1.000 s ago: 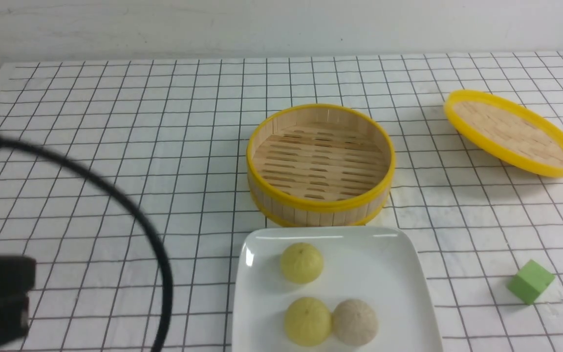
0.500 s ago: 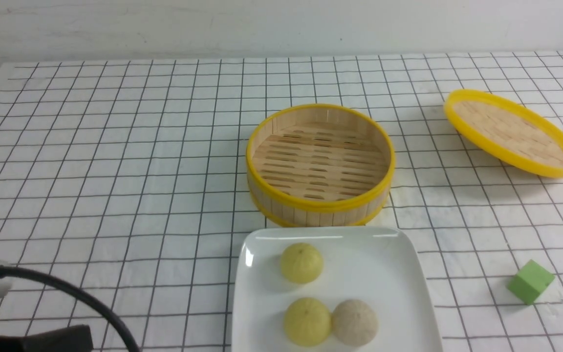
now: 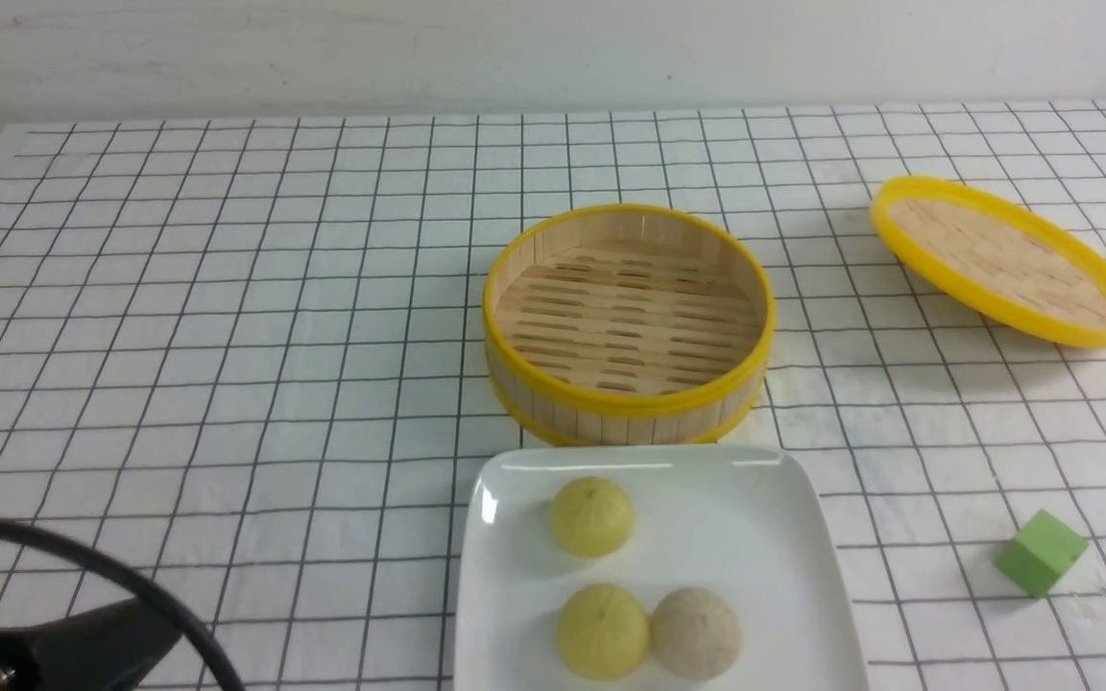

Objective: Put the steamed buns into the plate on the white-black tablecloth.

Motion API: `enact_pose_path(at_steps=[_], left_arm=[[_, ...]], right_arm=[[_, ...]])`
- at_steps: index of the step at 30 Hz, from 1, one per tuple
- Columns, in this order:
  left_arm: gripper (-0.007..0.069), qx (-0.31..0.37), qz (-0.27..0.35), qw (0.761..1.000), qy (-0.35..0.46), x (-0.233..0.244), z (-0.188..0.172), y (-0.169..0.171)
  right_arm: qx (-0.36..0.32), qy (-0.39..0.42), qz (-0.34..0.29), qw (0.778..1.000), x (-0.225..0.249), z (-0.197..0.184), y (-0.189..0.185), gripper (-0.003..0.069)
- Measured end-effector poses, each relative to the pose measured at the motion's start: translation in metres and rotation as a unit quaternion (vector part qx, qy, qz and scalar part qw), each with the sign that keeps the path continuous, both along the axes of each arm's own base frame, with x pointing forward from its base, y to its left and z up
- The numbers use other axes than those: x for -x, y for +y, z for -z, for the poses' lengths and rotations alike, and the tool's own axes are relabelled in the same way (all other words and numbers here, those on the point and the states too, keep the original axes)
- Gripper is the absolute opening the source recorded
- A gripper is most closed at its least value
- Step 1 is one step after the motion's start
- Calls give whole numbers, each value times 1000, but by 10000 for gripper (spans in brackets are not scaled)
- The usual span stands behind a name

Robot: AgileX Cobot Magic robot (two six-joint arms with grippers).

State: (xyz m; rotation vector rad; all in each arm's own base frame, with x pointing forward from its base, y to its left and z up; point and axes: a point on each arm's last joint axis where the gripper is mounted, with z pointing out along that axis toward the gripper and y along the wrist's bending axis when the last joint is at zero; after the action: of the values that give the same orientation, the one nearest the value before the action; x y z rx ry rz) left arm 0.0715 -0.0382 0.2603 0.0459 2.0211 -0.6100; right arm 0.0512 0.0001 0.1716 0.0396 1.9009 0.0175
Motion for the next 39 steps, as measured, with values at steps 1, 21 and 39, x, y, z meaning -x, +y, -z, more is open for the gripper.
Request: enact_pose_path(at_steps=[1,21,39], left_arm=[[34,-8,-5,1000,-18,0,6,2],[52,-160,-163,968,-101,18,88,38],[66,-168,-198,961,-91,19,88,42]], right_arm=[[0,0,0,1000,0,0,0,113],[0,0,0,1000,0,0,0,140],[0,0,0,1000,0,0,0,164]])
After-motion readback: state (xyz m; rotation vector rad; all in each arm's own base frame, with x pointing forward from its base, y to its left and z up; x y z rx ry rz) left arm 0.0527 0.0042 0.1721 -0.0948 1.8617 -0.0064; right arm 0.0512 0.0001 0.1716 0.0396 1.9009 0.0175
